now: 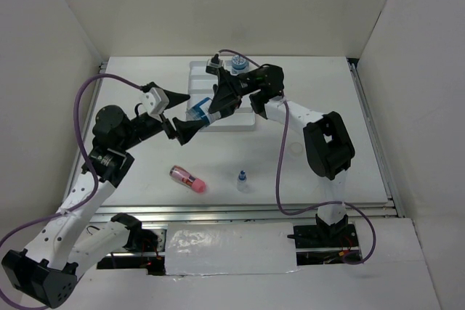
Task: Sort the stationery into containers
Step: Place the stationery at the center of the board.
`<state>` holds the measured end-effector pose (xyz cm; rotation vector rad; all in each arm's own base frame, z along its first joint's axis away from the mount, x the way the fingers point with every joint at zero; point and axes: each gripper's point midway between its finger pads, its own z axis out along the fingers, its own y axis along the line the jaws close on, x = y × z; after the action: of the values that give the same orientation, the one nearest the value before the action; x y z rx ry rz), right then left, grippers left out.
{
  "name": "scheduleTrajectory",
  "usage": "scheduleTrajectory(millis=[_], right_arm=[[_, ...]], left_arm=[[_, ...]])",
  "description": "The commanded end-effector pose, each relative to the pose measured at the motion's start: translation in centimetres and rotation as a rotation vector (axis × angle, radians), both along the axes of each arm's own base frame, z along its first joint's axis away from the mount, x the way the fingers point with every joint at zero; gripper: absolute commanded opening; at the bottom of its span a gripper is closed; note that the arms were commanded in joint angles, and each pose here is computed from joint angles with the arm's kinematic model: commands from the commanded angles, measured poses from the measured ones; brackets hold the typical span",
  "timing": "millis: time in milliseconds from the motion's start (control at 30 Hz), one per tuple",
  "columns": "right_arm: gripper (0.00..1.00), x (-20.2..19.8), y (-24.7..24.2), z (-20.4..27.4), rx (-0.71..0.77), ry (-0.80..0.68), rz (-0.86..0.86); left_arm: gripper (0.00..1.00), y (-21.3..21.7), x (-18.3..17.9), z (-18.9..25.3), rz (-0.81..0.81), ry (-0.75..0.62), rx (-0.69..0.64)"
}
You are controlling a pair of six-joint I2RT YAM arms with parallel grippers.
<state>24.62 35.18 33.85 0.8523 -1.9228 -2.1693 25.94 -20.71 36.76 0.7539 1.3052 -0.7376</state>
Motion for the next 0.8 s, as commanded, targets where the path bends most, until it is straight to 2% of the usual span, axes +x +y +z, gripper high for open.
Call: scheduleTrajectory(millis=[0, 167, 667, 767], right_arm=[[0.03, -3.3, -2.1, 1.2, 0.043, -0.289, 0.072], [0.03, -3.2, -2.2, 1.4, 0.048, -0.295, 0.068], [0.03, -3.3, -2.2, 1.8, 0.058, -0.307, 0.068], [0.03, -3.3, -2.2, 1.8, 0.062, -0.306, 0.066]], left_arm=[[0.99, 0.0, 0.2, 1.4, 0.001, -0.042, -0.001], [0.99, -0.1, 0.1, -0.5, -0.008, 0.012, 0.018], [0.99, -0.3, 0.3, -2.3, -0.006, 0.077, 0.034], [0.96, -0.4, 0.5, -2.9, -0.009, 0.099, 0.047]])
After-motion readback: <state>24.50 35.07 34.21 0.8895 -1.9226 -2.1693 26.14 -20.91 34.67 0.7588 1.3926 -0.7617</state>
